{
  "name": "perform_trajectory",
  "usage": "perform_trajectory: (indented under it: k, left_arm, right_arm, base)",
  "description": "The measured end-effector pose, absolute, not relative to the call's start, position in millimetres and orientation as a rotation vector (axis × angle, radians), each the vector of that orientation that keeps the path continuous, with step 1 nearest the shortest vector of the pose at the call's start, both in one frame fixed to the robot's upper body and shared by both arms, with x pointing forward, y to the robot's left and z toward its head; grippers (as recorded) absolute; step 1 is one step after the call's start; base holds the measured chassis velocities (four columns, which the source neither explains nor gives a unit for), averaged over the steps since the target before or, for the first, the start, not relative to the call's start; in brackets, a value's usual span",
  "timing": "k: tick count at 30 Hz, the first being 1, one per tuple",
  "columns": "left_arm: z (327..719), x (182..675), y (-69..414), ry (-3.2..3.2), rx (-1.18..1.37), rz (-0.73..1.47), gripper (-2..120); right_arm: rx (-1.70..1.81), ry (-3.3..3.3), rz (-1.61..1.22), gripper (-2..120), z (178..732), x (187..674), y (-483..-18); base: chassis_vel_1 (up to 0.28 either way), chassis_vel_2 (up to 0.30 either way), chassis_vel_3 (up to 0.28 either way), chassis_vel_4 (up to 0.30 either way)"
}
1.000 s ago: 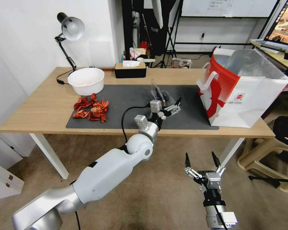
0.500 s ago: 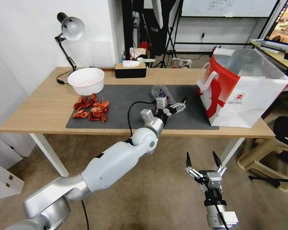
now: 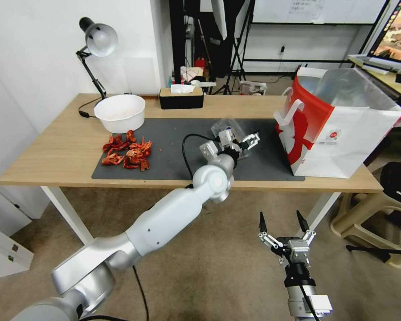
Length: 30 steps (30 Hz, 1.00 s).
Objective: Close the takeout container lid, then place the container into the takeout bag.
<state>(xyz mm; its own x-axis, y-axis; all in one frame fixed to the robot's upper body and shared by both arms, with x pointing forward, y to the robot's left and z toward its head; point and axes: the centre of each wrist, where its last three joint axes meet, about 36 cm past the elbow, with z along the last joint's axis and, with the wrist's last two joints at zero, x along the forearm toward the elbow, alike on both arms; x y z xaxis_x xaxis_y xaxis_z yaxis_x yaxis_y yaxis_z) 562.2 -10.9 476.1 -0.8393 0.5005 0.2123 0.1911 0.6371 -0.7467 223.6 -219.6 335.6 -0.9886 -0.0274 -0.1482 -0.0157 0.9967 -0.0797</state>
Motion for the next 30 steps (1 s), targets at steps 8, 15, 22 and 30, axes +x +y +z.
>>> perform_trajectory:
  k: [8,15,22,30]
  left_arm:
    - [476.0,566.6,-6.0,-2.434,-0.412,0.931,56]
    - [474.2,566.7,0.1,-2.444,-0.401,0.884,28]
    - [475.0,565.2,-0.3,-2.448,-0.406,0.877,3]
    - [472.4,565.2,1.2,-2.468,-0.390,0.865,0]
  right_arm:
    - [-0.055,2.995,0.036,100,361.6,247.8,-225.1]
    - [-0.086,2.980,0.316,100,407.8,290.0,-237.8]
    - [-0.116,2.967,0.494,100,436.3,327.9,-249.5]
    - [-0.115,2.991,0.720,100,444.1,372.3,-248.0]
  base:
    - [0.000,0.000,0.000,0.000]
    - [0.000,0.000,0.000,0.000]
    - [0.000,0.000,0.000,0.000]
    - [0.000,0.000,0.000,0.000]
